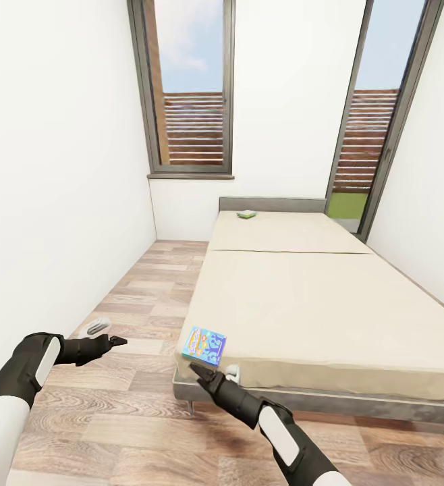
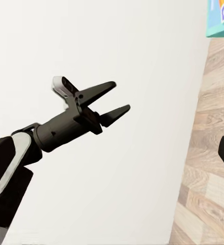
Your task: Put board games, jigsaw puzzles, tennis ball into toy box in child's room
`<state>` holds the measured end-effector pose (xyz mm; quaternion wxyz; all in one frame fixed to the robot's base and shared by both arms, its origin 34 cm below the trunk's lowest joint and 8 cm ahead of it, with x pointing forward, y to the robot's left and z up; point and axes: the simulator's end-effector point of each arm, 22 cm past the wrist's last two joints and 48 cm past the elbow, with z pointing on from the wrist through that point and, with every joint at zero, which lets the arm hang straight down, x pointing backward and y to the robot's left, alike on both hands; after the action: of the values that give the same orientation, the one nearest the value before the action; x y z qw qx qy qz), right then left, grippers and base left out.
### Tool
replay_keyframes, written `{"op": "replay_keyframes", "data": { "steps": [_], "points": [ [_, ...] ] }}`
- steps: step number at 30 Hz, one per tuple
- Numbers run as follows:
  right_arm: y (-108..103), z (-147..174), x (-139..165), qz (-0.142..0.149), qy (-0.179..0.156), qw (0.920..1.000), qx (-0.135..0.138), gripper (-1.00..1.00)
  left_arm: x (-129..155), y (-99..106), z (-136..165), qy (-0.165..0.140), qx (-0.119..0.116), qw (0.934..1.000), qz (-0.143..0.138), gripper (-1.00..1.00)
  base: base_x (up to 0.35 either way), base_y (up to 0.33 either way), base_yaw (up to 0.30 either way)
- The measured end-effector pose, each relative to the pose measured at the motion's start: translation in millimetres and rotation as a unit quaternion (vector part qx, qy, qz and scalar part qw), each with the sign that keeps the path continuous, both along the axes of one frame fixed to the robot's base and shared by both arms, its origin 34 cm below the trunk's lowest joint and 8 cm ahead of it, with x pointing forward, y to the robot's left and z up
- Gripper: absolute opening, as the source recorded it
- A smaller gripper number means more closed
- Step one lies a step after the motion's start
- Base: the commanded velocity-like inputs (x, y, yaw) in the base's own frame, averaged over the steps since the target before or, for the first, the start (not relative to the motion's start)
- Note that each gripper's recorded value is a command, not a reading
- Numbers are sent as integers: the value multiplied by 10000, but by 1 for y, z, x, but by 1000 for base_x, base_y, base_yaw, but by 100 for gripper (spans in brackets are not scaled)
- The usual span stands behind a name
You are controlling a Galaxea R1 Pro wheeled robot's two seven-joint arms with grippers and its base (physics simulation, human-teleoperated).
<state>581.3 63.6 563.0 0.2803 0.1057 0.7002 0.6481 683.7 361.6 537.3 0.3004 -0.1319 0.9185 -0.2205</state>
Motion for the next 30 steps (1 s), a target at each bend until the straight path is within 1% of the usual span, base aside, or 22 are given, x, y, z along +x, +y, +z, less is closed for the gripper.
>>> {"op": "replay_keyframes", "data": {
  "steps": [3,5,7,14,19,23,30],
  "points": [
    [-3,5,5,-124,76,9997,189,100,0,0,0,0,1,10000,4,100,0,0,0],
    [-5,6,7,-202,139,9994,263,100,0,1,0,1,2,10000,5,100,0,0,0],
    [-6,5,9,-249,195,9992,262,100,0,1,0,1,2,10000,4,100,0,0,0],
    [-11,-11,15,-446,520,9976,69,100,0,1,0,-1,3,10000,5,100,0,0,0],
    [-14,-14,19,-564,696,9959,96,100,0,1,0,-1,4,10000,5,100,0,0,0],
    [-15,-19,20,-616,806,9948,50,100,0,1,0,-1,3,10000,6,100,0,0,0],
    [-19,-39,21,-719,1109,9908,-304,100,0,1,0,-5,5,10000,6,100,0,0,0]
  ]
}}
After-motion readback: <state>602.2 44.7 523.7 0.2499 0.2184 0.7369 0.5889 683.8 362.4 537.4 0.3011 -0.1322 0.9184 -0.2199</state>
